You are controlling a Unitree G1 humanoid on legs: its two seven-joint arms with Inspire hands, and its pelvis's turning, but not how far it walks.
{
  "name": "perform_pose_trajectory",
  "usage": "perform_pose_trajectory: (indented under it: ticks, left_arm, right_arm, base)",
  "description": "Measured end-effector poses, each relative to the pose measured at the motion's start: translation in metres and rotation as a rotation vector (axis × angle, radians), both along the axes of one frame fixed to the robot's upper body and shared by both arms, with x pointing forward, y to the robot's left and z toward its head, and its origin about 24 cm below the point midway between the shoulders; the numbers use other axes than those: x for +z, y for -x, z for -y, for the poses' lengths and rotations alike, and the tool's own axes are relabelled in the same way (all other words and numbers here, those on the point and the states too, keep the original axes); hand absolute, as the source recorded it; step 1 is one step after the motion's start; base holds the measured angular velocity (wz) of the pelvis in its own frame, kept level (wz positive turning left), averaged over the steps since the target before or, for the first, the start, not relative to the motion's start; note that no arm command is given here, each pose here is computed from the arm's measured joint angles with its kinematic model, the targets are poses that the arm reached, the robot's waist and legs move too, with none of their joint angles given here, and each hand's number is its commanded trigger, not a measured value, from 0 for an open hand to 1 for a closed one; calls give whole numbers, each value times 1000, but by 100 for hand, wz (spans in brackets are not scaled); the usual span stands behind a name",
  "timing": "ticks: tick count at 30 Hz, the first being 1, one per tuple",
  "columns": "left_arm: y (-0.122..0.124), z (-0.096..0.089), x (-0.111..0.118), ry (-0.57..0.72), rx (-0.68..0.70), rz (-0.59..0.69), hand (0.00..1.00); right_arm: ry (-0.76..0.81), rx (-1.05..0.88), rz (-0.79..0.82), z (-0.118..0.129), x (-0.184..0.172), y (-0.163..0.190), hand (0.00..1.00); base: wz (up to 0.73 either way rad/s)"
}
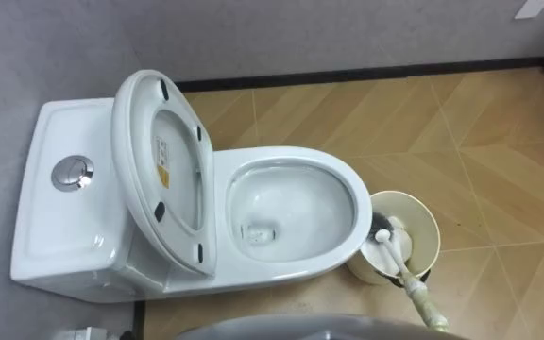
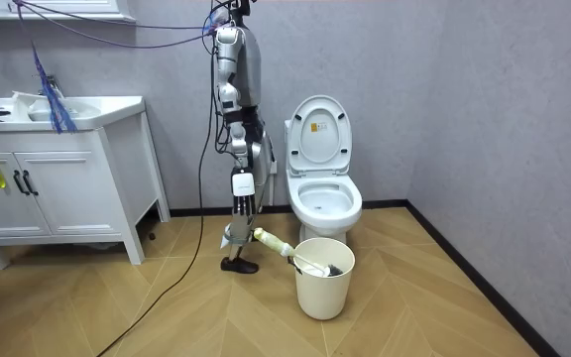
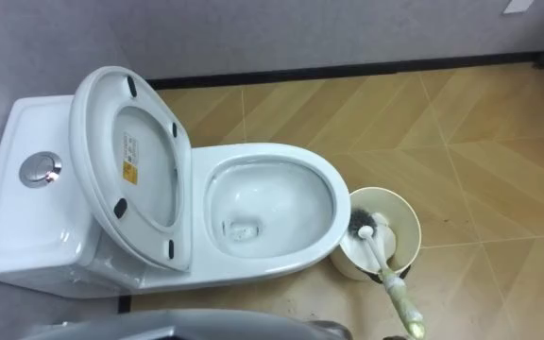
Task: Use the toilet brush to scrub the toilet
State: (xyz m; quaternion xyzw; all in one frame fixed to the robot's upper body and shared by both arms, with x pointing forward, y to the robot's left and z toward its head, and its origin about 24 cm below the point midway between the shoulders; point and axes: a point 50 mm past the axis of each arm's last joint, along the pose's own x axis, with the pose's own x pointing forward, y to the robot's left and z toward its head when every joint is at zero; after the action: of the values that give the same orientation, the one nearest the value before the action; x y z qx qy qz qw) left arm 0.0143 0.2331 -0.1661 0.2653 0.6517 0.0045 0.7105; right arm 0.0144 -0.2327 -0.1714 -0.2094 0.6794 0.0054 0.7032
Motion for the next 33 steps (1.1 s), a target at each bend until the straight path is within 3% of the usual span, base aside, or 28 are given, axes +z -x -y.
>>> perform_pose_trajectory:
  ticks: [9, 20, 33]
  left_arm:
    - [1, 0, 0, 2, -1, 2, 0]
    - [-12, 2, 1, 21, -20, 71, 0]
    - [-26, 2, 3, 47, -49, 167, 0]
  right_arm:
    - [51, 16, 83, 2, 2, -16, 0]
    - [85, -68, 328, 1, 10, -47, 0]
    - [116, -38, 571, 0, 26, -91, 0]
  base:
    - [0]
    - [2]
    - [1]
